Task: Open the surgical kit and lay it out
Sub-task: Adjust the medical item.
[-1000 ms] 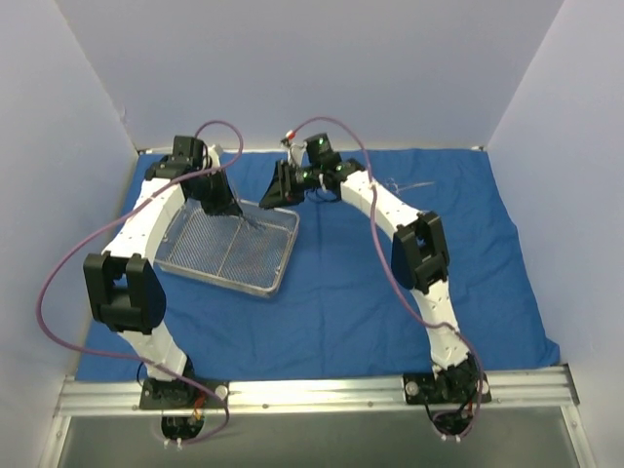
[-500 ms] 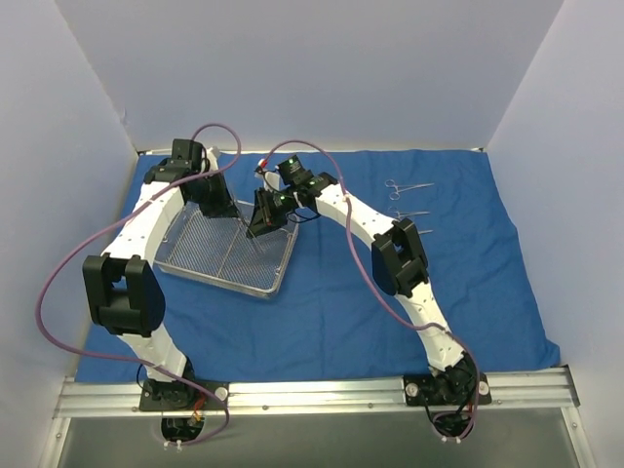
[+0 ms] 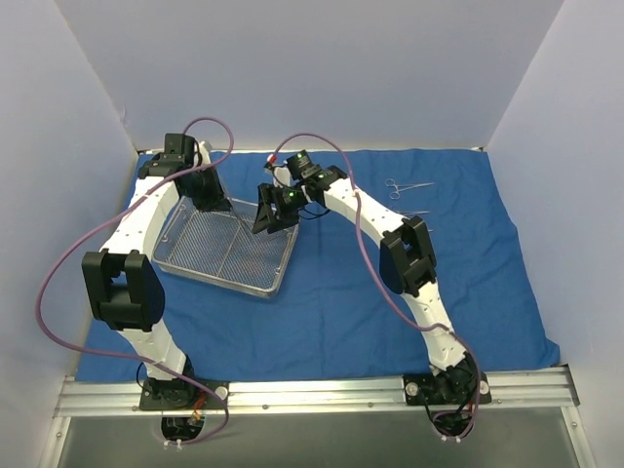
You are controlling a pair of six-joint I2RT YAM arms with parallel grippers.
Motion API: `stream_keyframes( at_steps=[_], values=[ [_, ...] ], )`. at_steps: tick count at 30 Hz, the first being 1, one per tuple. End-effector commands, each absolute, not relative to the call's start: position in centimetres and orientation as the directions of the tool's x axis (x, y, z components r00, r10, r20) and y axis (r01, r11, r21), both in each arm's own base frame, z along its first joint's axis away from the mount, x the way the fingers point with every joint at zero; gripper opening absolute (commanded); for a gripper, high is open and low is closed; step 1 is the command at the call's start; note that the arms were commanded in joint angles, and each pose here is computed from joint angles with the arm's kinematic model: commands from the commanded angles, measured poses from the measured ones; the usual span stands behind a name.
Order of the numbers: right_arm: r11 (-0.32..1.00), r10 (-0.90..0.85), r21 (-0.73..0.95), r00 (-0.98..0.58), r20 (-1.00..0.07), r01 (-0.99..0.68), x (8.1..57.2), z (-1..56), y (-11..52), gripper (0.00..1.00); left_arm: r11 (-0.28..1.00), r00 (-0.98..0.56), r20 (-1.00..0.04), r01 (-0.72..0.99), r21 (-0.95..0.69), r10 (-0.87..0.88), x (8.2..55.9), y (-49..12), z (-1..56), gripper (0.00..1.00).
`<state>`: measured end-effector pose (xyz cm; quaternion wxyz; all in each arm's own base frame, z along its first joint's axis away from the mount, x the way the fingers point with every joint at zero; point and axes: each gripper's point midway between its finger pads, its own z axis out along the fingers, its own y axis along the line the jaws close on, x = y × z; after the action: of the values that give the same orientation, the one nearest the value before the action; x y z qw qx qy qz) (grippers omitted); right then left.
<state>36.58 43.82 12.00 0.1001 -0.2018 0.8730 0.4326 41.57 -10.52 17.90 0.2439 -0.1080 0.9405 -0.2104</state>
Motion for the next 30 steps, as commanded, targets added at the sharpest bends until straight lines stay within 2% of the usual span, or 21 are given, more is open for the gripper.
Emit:
stream_keyframes(
  at_steps=[1, 5, 10, 14, 15, 18, 19, 21, 22, 24, 30],
  values=[
    [0.513, -0.25, 0.664, -0.834, -0.492, -0.545, 37.2, 18.1, 43.0, 0.55, 0.887, -0.854, -0.434, -0.066, -0.458, -0.288, 41.3, -10.9, 19.1, 0.02],
    [0.469, -0.322, 0.617, -0.773, -0.546, -0.631, 35.5, 18.5, 42.5, 0.58, 0.881, -0.862, -0.427, -0.047, -0.47, -0.274, 40.9, -11.2, 19.4, 0.02],
    [0.382, -0.362, 0.613, -0.723, -0.589, -0.691, 33.7, 18.4, 42.9, 0.54, 0.866, -0.87, -0.423, -0.009, -0.5, -0.253, 40.7, -11.9, 19.8, 0.02],
    [0.38, -0.282, 0.653, -0.754, -0.593, -0.655, 35.4, 19.8, 43.5, 0.52, 0.86, -0.871, -0.426, 0.009, -0.511, -0.244, 40.7, -12.2, 19.9, 0.02],
    [0.435, -0.214, 0.691, -0.811, -0.544, -0.578, 36.8, 20.0, 42.9, 0.49, 0.857, -0.872, -0.426, 0.015, -0.516, -0.242, 40.7, -12.4, 20.0, 0.02],
    [0.492, -0.111, 0.704, -0.838, -0.534, -0.513, 39.7, 21.3, 42.5, 0.44, 0.852, -0.871, -0.429, 0.023, -0.523, -0.24, 40.7, -12.5, 20.1, 0.02],
    [0.508, -0.081, 0.709, -0.847, -0.525, -0.488, 40.7, 21.5, 42.1, 0.34, 0.851, -0.872, -0.427, 0.023, -0.524, -0.24, 40.7, -12.5, 20.0, 0.02],
    [0.499, -0.048, 0.738, -0.865, -0.5, -0.454, 41.8, 21.6, 42.4, 0.25, 0.846, -0.874, -0.423, 0.027, -0.532, -0.238, 40.6, -12.7, 20.0, 0.02],
    [0.494, -0.042, 0.758, -0.883, -0.468, -0.425, 41.7, 21.3, 42.6, 0.18, 0.841, -0.875, -0.423, 0.035, -0.539, -0.235, 40.5, -12.9, 20.1, 0.02],
    [0.479, -0.054, 0.773, -0.893, -0.448, -0.416, 41.7, 20.5, 43.4, 0.15, 0.84, -0.874, -0.425, 0.037, -0.541, -0.235, 40.5, -13.1, 20.0, 0.02],
    [0.393, -0.059, 0.755, -0.834, -0.549, -0.525, 40.5, 23.6, 45.6, 0.06, 0.841, -0.877, -0.419, 0.034, -0.541, -0.235, 40.7, -13.6, 19.9, 0.02]
  ],
)
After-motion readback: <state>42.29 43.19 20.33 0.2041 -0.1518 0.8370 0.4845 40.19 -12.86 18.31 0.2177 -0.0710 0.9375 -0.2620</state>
